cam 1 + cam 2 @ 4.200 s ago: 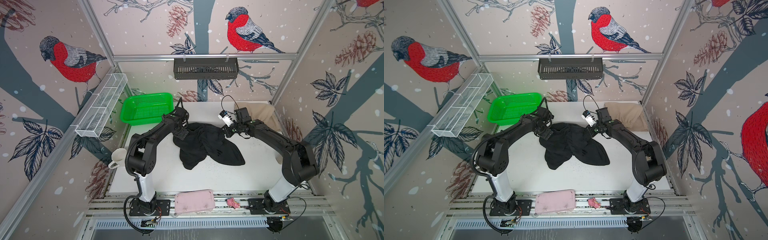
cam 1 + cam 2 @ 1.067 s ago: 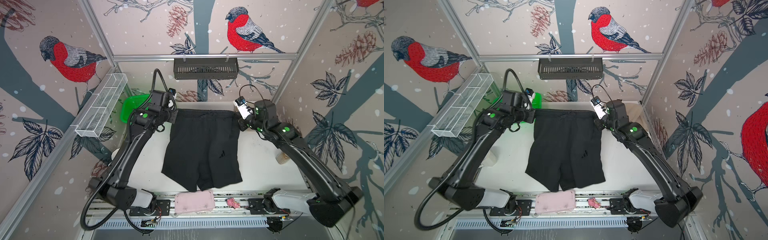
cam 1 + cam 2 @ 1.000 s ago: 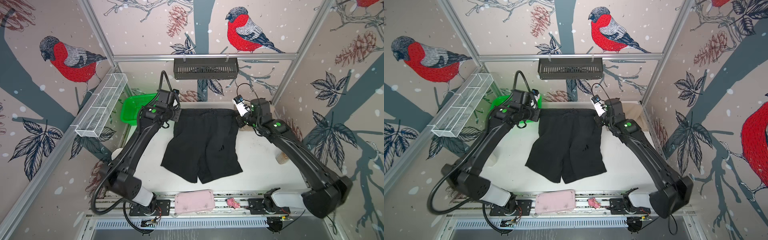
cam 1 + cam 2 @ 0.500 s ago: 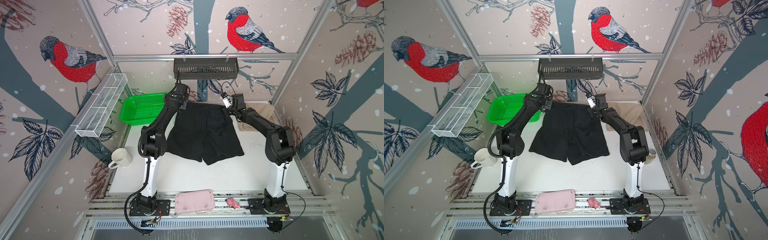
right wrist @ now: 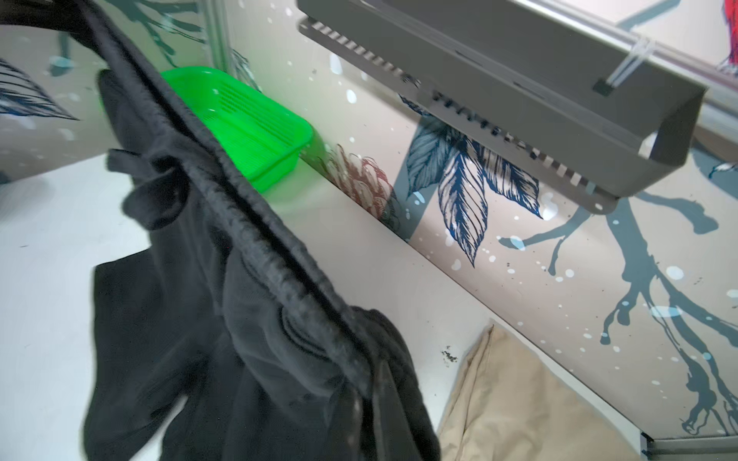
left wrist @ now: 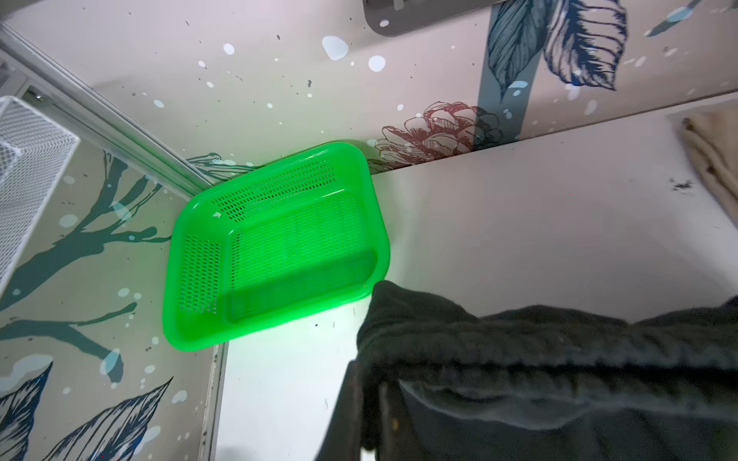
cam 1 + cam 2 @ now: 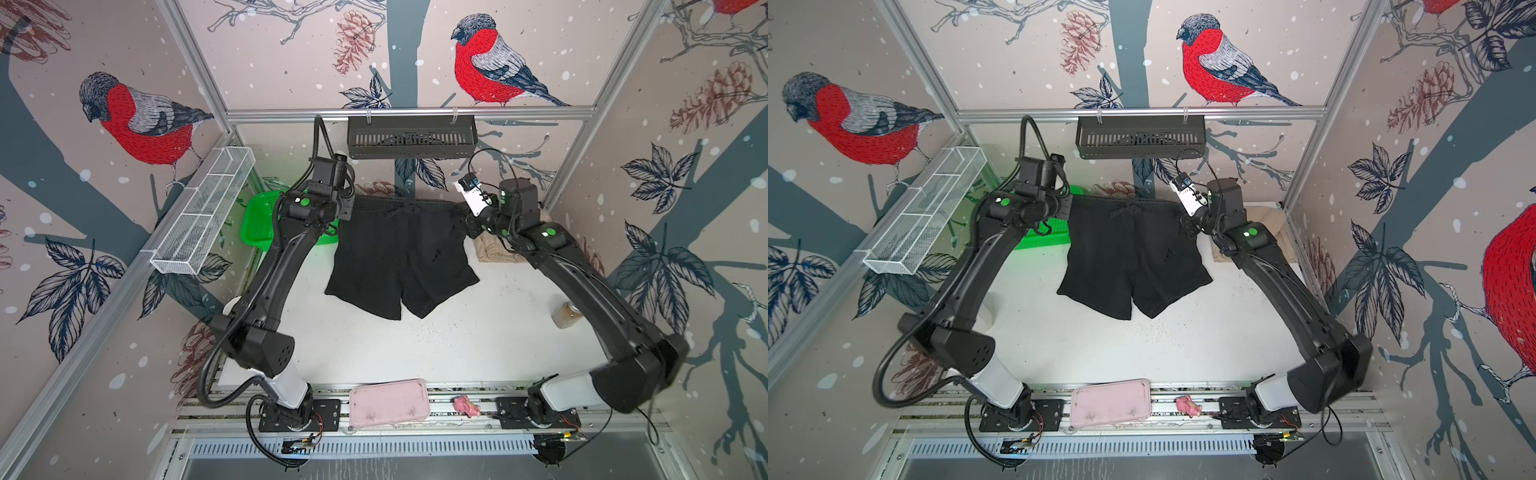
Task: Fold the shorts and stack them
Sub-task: 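Lift the black shorts by the waistband again with both grippers, then lower the black shorts flat onto the table and open both grippers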
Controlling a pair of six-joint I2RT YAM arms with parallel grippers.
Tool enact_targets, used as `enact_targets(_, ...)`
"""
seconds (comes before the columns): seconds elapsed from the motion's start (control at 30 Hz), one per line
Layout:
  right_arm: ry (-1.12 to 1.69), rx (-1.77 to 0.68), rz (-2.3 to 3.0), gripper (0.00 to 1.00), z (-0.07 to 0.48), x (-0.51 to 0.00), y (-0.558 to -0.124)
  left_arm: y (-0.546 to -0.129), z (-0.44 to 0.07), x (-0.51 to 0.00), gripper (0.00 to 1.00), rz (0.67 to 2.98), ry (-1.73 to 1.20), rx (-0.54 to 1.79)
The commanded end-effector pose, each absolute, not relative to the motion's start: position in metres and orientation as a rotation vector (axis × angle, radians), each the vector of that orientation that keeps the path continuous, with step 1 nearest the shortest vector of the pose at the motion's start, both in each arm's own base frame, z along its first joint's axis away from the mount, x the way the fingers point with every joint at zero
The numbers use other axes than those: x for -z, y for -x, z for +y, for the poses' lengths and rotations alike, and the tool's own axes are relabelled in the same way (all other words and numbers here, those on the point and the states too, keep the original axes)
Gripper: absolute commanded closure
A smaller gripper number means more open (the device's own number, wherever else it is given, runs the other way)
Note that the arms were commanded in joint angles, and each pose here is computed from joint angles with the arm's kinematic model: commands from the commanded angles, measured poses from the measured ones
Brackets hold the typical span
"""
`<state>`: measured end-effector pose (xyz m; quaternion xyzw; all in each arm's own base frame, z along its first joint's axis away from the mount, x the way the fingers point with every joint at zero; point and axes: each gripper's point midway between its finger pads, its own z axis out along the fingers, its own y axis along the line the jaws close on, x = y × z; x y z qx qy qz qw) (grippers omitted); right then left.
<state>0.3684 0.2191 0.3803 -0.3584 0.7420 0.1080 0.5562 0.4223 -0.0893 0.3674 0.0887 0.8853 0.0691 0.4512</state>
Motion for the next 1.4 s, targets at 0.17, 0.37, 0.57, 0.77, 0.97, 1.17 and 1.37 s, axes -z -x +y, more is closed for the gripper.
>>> enact_targets(0.17, 0.772, -0.263, 1.662, 1.00, 0.187, -0.456, -0.262, -0.318, -0.060, -0.437, 1.00, 2.113, -0.180, -0.090)
enact_targets(0.37, 0.772, -0.344, 1.632, 1.00, 0.179, -0.476, -0.221, -0.290, -0.052, -0.436, 1.00, 2.160, -0.163, -0.090)
enact_targets(0.57, 0.766, -0.310, 1.685, 1.00, 0.181, -0.469, -0.230, -0.299, -0.047, -0.434, 1.00, 2.180, -0.109, -0.145)
enact_targets(0.77, 0.716, -0.129, 1.798, 1.00, 0.181, -0.428, -0.295, -0.352, -0.052, -0.381, 1.00, 2.310, -0.139, -0.310)
enact_targets(0.97, 0.611, -0.083, 1.893, 1.00, 0.155, -0.360, -0.394, -0.431, -0.070, -0.317, 1.00, 2.360, -0.162, -0.402)
enact_targets(1.17, 0.618, -0.126, 1.957, 1.00, 0.160, -0.272, -0.481, -0.516, -0.072, -0.253, 1.00, 2.412, -0.146, -0.543)
enact_targets(1.37, 0.633, -0.176, 2.066, 1.00, 0.179, -0.190, -0.556, -0.579, -0.078, -0.212, 1.00, 2.353, -0.124, -0.623)
